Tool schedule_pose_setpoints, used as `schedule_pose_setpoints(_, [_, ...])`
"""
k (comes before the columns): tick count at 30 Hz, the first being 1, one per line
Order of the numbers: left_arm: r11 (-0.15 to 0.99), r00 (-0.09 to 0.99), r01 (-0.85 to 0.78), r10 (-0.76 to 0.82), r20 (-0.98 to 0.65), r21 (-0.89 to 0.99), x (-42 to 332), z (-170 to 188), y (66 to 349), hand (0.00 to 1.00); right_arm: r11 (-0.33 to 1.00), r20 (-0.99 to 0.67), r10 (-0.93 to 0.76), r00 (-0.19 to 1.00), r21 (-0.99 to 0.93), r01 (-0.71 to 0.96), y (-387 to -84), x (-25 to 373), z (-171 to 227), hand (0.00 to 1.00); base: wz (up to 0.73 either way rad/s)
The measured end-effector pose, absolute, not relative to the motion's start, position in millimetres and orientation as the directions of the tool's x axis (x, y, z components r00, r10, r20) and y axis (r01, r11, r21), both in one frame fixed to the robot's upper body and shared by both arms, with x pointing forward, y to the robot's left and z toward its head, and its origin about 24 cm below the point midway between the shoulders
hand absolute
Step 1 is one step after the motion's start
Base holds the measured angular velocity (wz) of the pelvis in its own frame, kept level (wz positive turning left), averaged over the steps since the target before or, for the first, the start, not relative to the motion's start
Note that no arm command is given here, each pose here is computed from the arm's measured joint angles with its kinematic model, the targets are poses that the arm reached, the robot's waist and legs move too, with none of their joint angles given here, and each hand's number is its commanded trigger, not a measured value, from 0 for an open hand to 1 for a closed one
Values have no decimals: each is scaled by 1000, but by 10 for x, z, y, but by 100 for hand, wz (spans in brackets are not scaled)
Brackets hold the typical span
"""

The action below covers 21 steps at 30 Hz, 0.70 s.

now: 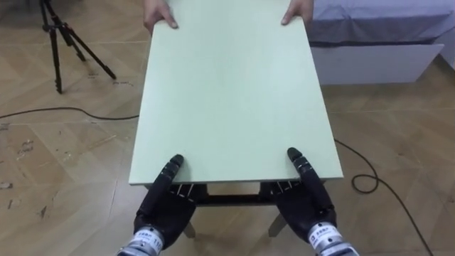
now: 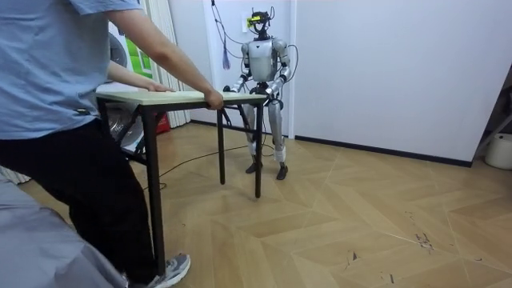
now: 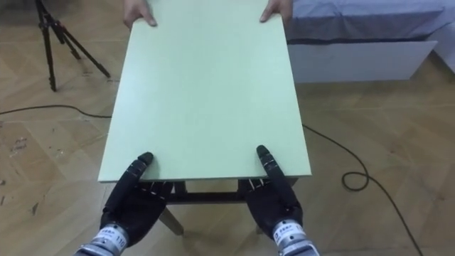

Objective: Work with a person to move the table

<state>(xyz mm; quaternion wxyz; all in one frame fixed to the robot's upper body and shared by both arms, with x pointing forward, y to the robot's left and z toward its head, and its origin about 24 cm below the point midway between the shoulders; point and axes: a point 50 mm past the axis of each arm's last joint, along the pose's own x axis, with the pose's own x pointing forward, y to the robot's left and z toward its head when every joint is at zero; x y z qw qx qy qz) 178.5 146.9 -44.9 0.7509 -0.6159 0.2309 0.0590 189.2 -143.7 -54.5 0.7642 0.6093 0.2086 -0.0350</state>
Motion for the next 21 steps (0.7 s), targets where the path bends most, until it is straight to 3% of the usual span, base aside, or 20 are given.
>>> schedule_pose_setpoints(9, [196,913,-313,-206,-351,-929,1775,-425,1457,100,223,-306,210,929,940,259,-1427,1865,-481,100,8])
schedule_pose_setpoints(21, [175,920,-297,-213,-330,-939,1666,-396,1405,100,300,-257,225,940,936,185,-1526,1844,-274,100,10])
